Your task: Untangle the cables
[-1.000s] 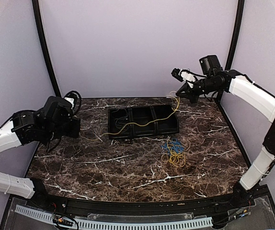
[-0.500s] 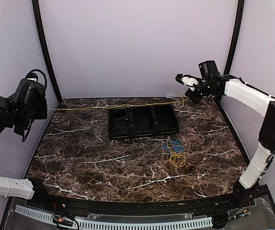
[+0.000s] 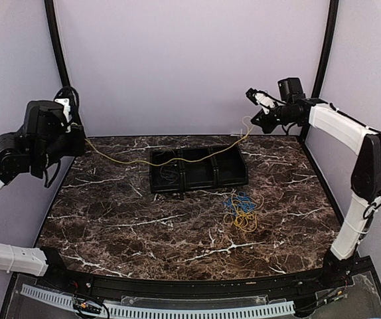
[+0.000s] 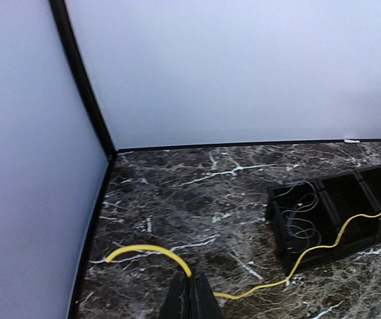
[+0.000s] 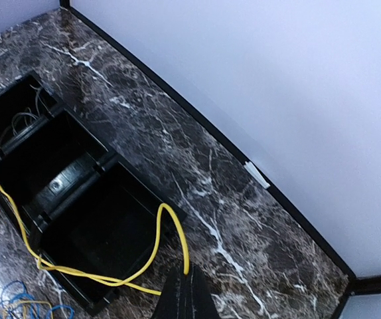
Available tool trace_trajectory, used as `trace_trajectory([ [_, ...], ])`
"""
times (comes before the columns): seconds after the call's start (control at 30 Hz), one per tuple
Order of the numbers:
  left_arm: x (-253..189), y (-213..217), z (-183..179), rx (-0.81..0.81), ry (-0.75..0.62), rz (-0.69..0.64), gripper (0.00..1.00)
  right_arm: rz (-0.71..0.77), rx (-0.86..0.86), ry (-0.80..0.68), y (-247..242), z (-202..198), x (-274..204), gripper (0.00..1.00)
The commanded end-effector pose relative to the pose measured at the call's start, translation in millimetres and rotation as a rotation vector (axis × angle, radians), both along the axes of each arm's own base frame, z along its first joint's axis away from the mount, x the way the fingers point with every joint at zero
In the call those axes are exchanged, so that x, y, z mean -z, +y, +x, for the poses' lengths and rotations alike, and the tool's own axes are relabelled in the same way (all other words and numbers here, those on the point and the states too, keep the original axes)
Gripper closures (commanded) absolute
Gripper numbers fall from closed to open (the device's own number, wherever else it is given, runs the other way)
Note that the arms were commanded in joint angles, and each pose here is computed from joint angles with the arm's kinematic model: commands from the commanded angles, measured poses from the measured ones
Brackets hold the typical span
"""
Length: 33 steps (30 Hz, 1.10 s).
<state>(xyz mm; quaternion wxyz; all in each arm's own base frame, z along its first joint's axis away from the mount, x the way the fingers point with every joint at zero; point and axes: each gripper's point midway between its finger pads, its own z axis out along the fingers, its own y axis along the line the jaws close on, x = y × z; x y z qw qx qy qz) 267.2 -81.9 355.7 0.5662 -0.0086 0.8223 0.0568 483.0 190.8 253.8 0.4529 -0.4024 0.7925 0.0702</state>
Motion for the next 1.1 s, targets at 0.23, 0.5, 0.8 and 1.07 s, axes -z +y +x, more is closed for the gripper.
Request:
trace_trajectory([
  [0.23, -85.8, -143.5, 68.6, 0.436, -0.217, -0.229, 1.0, 0.28, -0.265, 0.156, 107.9, -29.0, -2.5, 1.0],
  [0.5, -113.4, -203.1, 84.6, 0.618, -0.305, -0.413, 1.0, 0.313, -0.303, 0.244, 156.5, -20.8, 32.4, 1.0],
  [0.8, -83.5, -266.9, 125.5, 0.718, -0.295, -0.528, 1.0, 0.335, -0.276, 0.377, 180.6, 3.1, 88.7, 1.0],
  [1.07, -36.3, -305.5, 140.3, 0.787, -0.172, -0.611, 1.0, 0.303, -0.272, 0.428, 154.5, -15.6, 85.9, 0.69],
])
